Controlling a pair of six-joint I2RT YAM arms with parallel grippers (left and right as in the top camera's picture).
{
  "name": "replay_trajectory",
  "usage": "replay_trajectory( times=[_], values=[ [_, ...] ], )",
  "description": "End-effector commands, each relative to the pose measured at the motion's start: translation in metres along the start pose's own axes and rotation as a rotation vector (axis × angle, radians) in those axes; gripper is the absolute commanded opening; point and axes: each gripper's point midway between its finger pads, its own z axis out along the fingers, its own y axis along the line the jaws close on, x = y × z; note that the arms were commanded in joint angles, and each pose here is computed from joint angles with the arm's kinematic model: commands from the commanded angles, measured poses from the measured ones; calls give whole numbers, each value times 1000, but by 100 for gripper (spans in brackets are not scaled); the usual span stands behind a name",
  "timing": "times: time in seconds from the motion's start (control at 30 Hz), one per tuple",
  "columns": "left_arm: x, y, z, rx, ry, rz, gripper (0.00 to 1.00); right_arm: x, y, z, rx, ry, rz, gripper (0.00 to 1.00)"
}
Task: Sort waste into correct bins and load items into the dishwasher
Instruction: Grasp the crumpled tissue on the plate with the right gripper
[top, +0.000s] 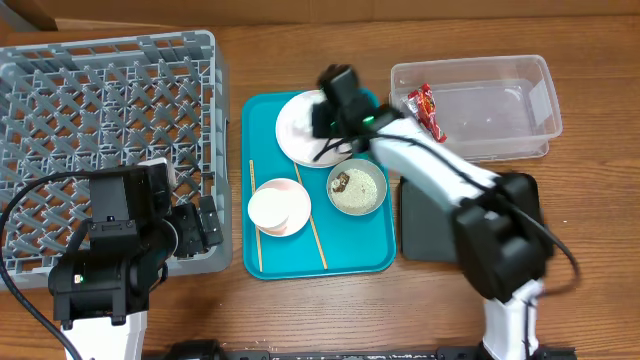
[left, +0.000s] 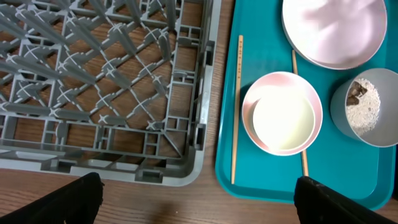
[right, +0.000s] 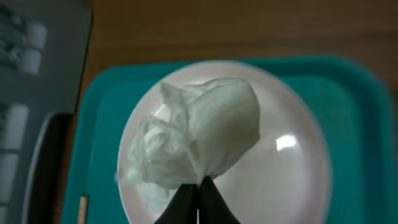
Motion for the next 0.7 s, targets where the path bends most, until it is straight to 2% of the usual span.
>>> replay_trajectory(
  times=[0.0, 0.07, 0.27, 0.3, 0.33, 0.37, 0.4, 0.5, 0.57, 0.67],
  values=[
    [-7, 1, -6, -5, -27, -4, 100, -68, -34, -81, 55, -177, 73, 4],
    [-7, 1, -6, -5, -27, -4, 100, -70, -73, -98, 138, -156, 123, 4],
    [-7, 1, -6, -5, -27, -4, 100, -48, -154, -107, 293, -27, 239, 4],
    [-7, 1, -6, -5, -27, -4, 100, -49, -161, -109, 302, -26, 249, 17],
    [-7, 1, -6, -5, -28, -4, 100, -51, -171, -116, 316, -28, 263, 50],
    [-7, 1, -6, -5, -27, -4, 100, -52, -175, -124, 322, -34, 274, 60],
    [-7, 1, -6, -5, -28, -4, 100, -57, -180, -141, 327, -56, 289, 66],
    [-7, 1, -6, -5, -28, -4, 100, -63, -177, -175, 302, -86, 244, 71],
    [-7, 1, -6, -5, -28, -4, 100, -50, -153, -202, 194, -29, 83, 73],
    [-7, 1, -6, -5, -28, -4, 100, -23, -126, -225, 64, 60, 22, 79]
  ],
)
